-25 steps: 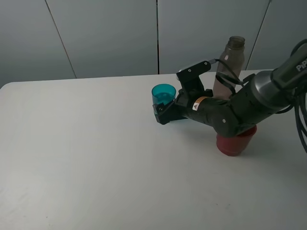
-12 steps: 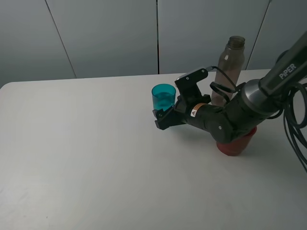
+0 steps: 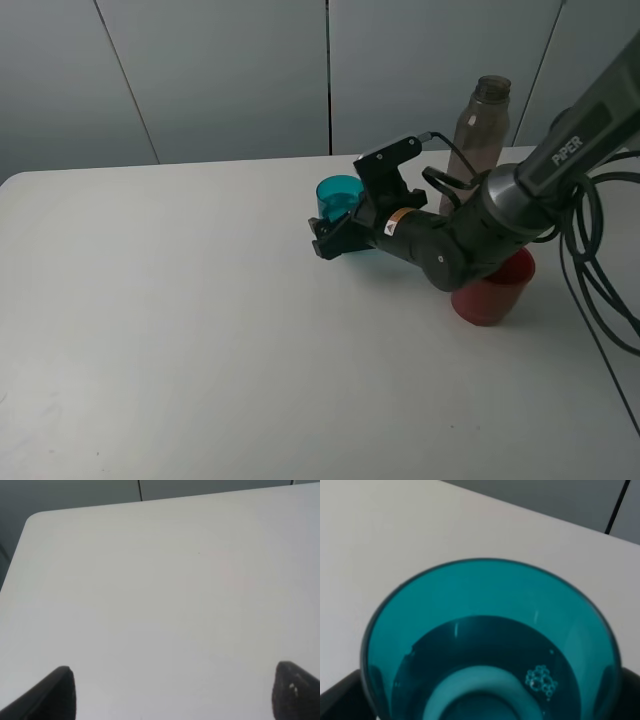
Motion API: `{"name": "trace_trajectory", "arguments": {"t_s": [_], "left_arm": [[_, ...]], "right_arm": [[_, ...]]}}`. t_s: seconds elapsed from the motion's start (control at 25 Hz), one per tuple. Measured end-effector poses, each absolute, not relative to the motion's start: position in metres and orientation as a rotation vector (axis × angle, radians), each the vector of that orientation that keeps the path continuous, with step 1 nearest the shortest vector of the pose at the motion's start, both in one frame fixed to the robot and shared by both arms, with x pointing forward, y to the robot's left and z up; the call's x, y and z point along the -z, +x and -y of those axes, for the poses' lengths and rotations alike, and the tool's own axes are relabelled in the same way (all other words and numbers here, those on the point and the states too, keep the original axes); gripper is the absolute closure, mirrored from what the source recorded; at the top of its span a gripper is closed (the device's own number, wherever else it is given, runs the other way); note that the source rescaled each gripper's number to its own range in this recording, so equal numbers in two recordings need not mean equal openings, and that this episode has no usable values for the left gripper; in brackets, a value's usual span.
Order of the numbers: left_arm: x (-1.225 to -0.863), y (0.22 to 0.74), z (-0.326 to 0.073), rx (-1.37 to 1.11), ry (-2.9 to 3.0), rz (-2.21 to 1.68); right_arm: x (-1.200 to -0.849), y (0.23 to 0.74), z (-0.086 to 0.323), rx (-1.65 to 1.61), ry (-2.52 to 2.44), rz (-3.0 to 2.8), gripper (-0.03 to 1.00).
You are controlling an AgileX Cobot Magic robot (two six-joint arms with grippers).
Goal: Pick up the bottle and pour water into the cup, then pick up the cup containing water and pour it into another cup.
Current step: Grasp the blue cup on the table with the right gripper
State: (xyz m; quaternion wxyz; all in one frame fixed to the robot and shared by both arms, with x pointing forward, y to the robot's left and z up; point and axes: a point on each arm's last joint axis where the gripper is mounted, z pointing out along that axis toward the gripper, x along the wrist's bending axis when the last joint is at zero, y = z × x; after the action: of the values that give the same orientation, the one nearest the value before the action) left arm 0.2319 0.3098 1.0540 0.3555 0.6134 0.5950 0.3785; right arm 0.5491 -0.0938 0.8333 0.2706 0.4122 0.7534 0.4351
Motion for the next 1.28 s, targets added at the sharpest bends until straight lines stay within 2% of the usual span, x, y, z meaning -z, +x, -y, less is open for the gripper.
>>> {"name": "trace_trajectory", "arguments": {"t_s": [0.48,1.28], "left_arm": [[-1.054,0.232,-0.310,-0.978,1.585,-1.537],[-1.054,0.232,-0.310,-0.978,1.585,-1.537]], "right_arm": [[-0.816,0.555,0.092,-1.186,1.121,-1.985,-0.03],[-0.817,0.559,0.092,-1.290,1.097,-1.861,-0.03]]}}
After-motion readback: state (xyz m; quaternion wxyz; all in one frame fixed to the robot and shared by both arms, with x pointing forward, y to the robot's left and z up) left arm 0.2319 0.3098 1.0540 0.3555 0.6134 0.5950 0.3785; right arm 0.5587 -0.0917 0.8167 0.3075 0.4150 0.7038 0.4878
